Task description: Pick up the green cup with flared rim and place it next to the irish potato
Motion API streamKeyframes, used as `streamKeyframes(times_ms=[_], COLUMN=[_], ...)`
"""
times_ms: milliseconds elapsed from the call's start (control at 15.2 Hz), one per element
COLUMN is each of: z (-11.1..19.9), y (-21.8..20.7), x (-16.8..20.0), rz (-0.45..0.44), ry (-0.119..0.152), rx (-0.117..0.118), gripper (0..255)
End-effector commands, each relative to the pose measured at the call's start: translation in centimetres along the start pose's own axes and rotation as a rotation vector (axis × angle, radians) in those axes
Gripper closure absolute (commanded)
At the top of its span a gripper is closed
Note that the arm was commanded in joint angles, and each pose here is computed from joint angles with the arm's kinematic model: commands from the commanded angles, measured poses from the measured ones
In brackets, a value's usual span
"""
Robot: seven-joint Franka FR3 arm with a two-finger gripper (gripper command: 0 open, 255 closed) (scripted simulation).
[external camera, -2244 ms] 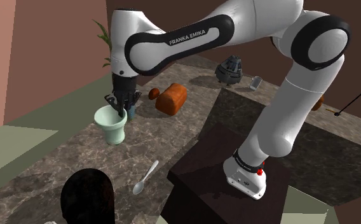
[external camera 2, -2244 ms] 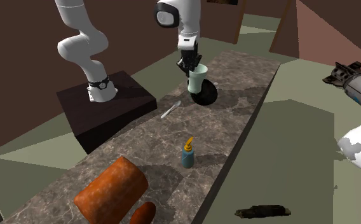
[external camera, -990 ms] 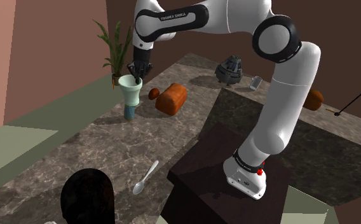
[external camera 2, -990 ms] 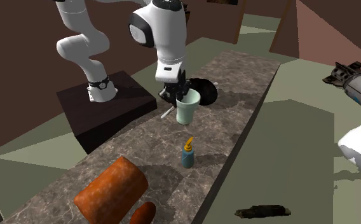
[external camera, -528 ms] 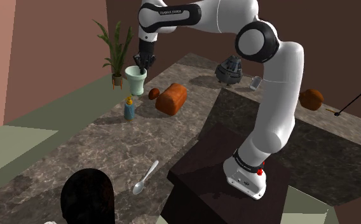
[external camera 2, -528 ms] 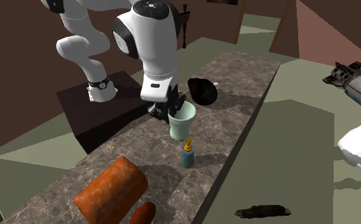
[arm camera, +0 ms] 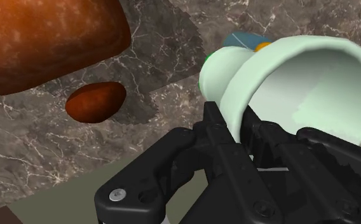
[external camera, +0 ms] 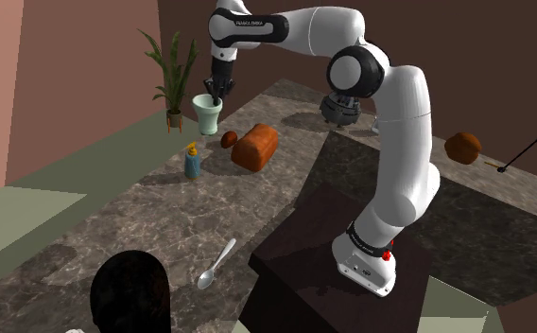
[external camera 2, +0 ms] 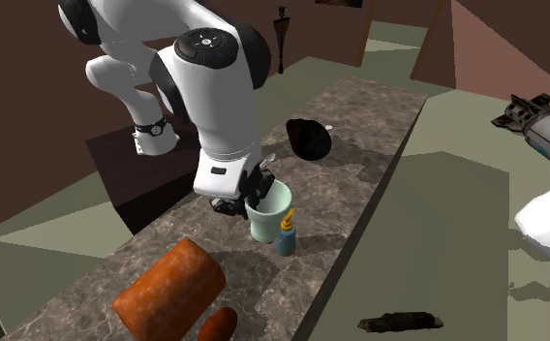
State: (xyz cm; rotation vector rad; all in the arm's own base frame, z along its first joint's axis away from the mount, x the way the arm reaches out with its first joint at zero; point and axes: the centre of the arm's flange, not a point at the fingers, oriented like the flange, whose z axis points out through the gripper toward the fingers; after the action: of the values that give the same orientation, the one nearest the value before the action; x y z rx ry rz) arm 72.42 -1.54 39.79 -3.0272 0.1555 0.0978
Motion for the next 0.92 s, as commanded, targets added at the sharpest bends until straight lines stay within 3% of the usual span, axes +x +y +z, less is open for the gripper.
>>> streamKeyframes(times_ms=[0,858], z=[1.1,7.9], y=[0.2,0.9], x=[0.0,0.5], rz=[-0.001,-0.001], ry=[0.001,0.001], rx=[0.000,0.000], gripper=[255,255])
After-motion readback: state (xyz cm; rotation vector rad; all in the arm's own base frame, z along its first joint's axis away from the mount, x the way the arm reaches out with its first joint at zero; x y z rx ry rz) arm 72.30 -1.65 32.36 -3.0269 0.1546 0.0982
